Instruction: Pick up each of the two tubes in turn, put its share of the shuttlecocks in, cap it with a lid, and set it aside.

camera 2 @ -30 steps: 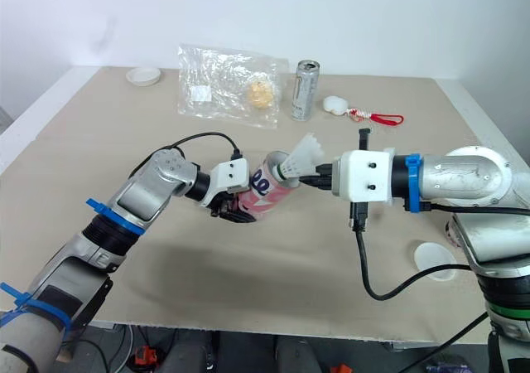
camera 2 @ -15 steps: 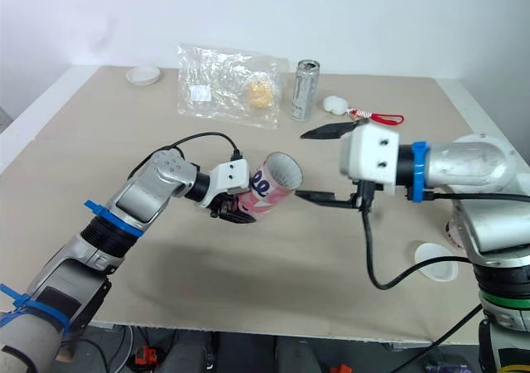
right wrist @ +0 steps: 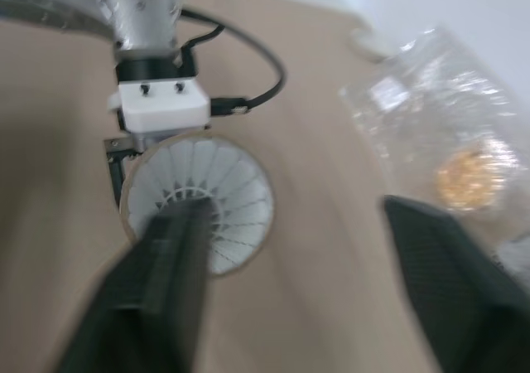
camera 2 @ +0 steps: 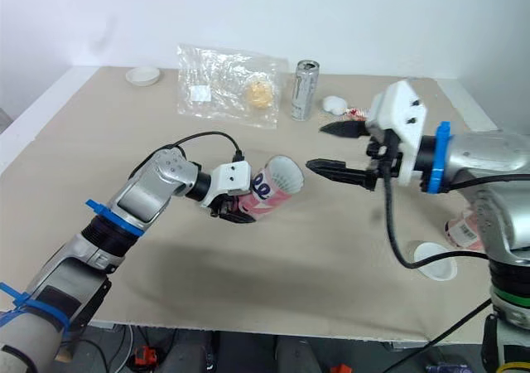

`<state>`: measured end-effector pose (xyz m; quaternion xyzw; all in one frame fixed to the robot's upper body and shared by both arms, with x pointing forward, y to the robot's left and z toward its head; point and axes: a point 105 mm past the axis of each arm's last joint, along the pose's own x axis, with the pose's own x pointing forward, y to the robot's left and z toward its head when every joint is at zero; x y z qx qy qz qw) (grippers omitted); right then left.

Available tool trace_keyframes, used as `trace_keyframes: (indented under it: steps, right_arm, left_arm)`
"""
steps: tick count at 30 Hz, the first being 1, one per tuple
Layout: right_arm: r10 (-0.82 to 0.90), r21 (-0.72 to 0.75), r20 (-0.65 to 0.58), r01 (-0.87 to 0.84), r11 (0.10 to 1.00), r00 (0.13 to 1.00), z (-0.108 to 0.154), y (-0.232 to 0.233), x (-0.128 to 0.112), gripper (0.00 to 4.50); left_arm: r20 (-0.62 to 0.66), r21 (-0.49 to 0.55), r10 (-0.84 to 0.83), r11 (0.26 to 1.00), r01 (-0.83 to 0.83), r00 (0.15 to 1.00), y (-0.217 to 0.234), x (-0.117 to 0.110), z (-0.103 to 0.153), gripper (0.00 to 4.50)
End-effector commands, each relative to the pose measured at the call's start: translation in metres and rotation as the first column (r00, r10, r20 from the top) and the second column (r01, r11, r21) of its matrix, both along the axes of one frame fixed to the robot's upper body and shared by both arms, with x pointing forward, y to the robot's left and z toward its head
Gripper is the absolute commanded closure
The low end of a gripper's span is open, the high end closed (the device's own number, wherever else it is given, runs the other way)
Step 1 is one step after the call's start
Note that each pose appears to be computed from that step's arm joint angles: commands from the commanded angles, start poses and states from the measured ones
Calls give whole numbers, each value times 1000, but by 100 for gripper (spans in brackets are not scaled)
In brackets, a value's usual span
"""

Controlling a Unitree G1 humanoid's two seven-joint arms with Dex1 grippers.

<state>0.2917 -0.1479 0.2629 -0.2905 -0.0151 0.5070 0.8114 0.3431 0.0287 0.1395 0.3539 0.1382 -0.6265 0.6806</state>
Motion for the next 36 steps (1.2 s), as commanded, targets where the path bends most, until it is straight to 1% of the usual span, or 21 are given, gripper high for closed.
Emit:
trace_keyframes:
  steps: [1, 2, 3, 4, 7, 10, 12, 15, 24, 32, 36]
  right_arm:
    - [58, -65, 52, -55, 996, 997, 6, 17, -4, 336]
    - [66, -71, 50, -63, 995, 997, 6, 19, -3, 356]
    - [80, -104, 52, -74, 992, 995, 4, 22, -3, 420]
    - [93, -134, 47, -86, 987, 995, 1, 23, -2, 442]
    - [134, -198, 24, -126, 972, 991, -7, 29, 0, 442]
    - [177, -294, -45, -182, 938, 983, -23, 33, -1, 442]
    - [184, -347, -65, -195, 917, 981, -31, 34, 2, 442]
    - [201, -380, -90, -221, 898, 975, -37, 40, 6, 442]
    - [270, -483, -110, -289, 826, 957, -45, 59, 27, 442]
    - [313, -527, -212, -378, 761, 926, -62, 72, 31, 442]
    - [334, -539, -270, -429, 725, 903, -72, 76, 29, 442]
  left_arm:
    - [15, 22, -16, 1000, 16, 1000, -6, 0, 1, 162]
    - [15, 21, -17, 1000, 17, 1000, -6, 1, 1, 162]
    - [15, 21, -19, 1000, 18, 1000, -7, 1, 2, 162]
    - [16, 21, -20, 1000, 20, 1000, -7, 1, 2, 162]
    - [14, 19, -25, 1000, 25, 1000, -8, 1, 3, 162]
    - [9, 13, -32, 999, 32, 999, -10, 0, 4, 162]
    - [4, 7, -36, 999, 36, 999, -11, -1, 5, 162]
    - [3, 4, -37, 999, 37, 999, -12, -1, 5, 162]
    - [-3, -2, -50, 999, 50, 999, -15, -4, 6, 162]
    - [-8, -11, -58, 998, 58, 998, -19, -7, 5, 162]
    - [-9, -16, -57, 998, 57, 998, -19, -8, 5, 162]
